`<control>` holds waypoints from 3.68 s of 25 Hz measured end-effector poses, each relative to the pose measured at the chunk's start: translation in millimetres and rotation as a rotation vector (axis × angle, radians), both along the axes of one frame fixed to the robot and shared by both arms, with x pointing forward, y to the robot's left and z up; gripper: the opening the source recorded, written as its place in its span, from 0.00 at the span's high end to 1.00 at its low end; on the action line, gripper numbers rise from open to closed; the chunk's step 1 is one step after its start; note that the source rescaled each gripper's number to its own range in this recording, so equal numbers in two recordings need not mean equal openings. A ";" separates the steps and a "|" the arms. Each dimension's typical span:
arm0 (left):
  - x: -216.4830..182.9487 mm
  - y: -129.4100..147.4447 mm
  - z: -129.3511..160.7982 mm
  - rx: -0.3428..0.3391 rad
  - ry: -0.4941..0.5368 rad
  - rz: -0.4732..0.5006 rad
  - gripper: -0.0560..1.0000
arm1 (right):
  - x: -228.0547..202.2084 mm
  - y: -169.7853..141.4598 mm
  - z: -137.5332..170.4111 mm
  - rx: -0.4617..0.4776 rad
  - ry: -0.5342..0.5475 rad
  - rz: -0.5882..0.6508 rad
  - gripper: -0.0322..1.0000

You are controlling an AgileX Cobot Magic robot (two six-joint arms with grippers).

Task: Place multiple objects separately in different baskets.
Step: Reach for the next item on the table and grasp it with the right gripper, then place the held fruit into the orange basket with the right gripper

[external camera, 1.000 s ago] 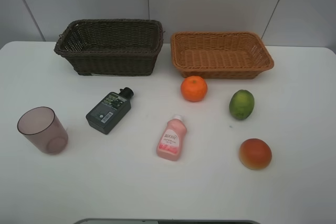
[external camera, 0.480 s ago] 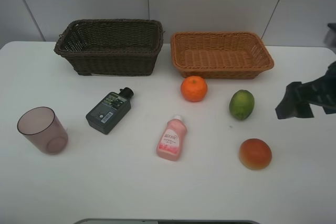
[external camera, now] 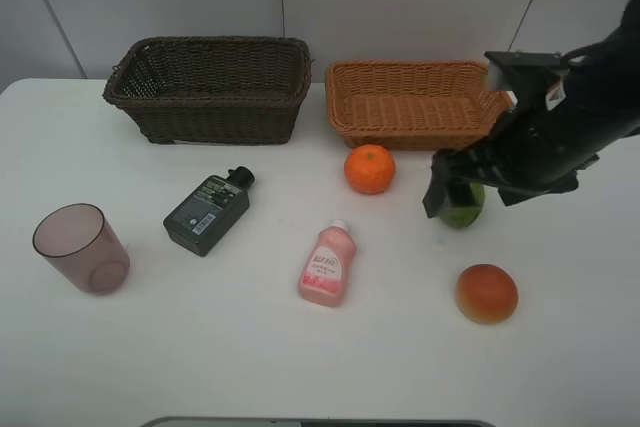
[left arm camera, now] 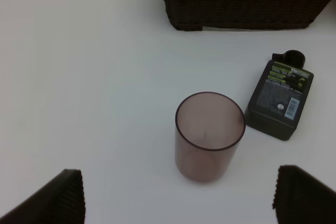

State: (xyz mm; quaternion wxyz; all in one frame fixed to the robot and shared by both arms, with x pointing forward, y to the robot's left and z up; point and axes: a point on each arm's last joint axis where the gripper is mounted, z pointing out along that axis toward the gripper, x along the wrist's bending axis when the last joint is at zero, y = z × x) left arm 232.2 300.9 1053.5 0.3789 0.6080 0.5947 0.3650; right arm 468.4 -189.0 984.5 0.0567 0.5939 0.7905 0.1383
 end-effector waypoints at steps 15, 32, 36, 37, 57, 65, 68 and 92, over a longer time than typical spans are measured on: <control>0.0 0.0 0.0 0.000 0.000 0.000 0.07 | 41.4 -2.7 3.1 -0.003 -0.001 -0.217 0.00; 0.0 0.0 0.0 0.000 0.000 0.000 0.07 | 70.9 -21.4 -20.6 -0.062 0.029 -0.356 0.00; 0.0 0.0 0.0 0.000 0.000 0.000 0.07 | 79.5 -20.2 -12.9 -0.044 -0.027 -0.379 0.00; 0.0 0.0 0.0 0.000 0.000 0.000 0.07 | 81.4 -20.0 -13.2 -0.043 -0.036 -0.383 0.00; 0.0 0.0 0.0 0.000 0.000 0.000 0.07 | 99.8 -25.9 -84.8 -0.096 0.089 -0.433 0.00; 0.0 0.0 0.0 0.000 0.000 0.000 0.07 | 99.6 -25.2 -100.9 -0.107 0.133 -0.442 0.00; 0.0 0.0 0.0 0.000 0.000 0.000 0.07 | 99.5 -25.2 -103.2 -0.110 0.140 -0.442 0.03; 0.0 0.0 0.0 0.000 0.000 0.000 0.07 | 99.8 -25.1 -102.9 -0.109 0.139 -0.442 0.66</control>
